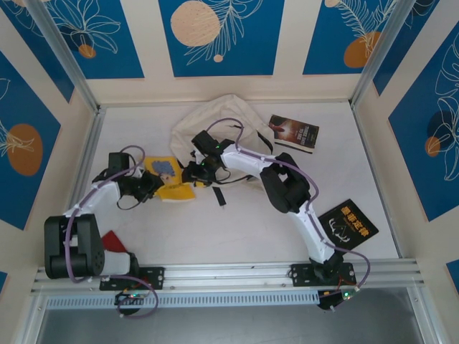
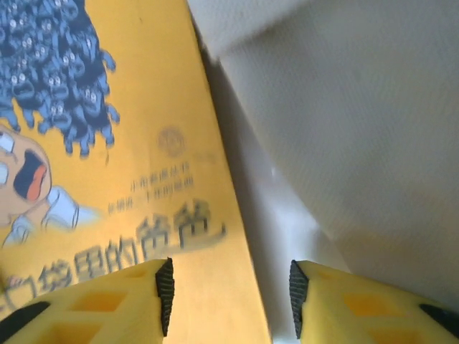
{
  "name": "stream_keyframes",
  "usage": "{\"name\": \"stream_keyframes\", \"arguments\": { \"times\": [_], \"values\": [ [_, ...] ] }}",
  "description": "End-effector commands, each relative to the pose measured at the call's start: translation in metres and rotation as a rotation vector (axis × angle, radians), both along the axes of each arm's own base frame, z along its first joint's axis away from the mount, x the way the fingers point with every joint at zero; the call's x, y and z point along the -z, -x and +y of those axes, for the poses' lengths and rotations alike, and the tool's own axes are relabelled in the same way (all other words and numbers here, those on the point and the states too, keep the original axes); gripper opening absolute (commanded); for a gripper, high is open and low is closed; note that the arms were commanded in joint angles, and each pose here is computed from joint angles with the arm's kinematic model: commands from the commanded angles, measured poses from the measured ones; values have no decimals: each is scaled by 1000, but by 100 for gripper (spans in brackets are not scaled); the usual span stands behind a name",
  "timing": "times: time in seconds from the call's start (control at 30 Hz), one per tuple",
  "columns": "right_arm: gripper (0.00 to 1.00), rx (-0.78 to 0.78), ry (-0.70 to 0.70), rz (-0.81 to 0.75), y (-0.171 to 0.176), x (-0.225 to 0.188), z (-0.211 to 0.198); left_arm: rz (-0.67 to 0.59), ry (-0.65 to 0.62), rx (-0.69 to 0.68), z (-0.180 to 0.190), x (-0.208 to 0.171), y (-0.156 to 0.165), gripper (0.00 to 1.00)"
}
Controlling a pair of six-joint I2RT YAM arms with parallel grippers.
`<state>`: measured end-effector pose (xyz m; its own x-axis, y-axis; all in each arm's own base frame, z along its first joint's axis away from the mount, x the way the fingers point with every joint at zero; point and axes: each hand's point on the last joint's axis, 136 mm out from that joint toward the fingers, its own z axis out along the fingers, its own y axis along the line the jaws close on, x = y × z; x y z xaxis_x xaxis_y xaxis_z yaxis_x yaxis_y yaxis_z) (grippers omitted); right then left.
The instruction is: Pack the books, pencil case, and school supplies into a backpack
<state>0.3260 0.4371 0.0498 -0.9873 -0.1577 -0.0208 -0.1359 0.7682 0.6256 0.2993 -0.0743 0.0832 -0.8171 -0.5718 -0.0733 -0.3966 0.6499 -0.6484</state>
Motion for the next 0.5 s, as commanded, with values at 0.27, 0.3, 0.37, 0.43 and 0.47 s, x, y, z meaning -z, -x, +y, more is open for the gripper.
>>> {"name": "stream_keyframes", "arguments": {
  "times": [0.27, 0.3, 0.37, 0.43, 0.47],
  "values": [
    [82, 134, -356, -127, 6, -147, -42, -312, -21, -60, 4, -117, -10, 9],
    [84, 149, -386, -133, 7, -156, -46, -340, -3, -74, 4, -128, -12, 8],
    [87, 176, -455, -137, 11, -172, -53, -409, 51, -116, 2, -152, -17, 8],
    [89, 201, -517, -120, 16, -184, -57, -461, 106, -162, 1, -173, -22, 9],
    [90, 213, -556, -109, 17, -192, -58, -485, 133, -185, 0, -183, -24, 9]
  ]
}}
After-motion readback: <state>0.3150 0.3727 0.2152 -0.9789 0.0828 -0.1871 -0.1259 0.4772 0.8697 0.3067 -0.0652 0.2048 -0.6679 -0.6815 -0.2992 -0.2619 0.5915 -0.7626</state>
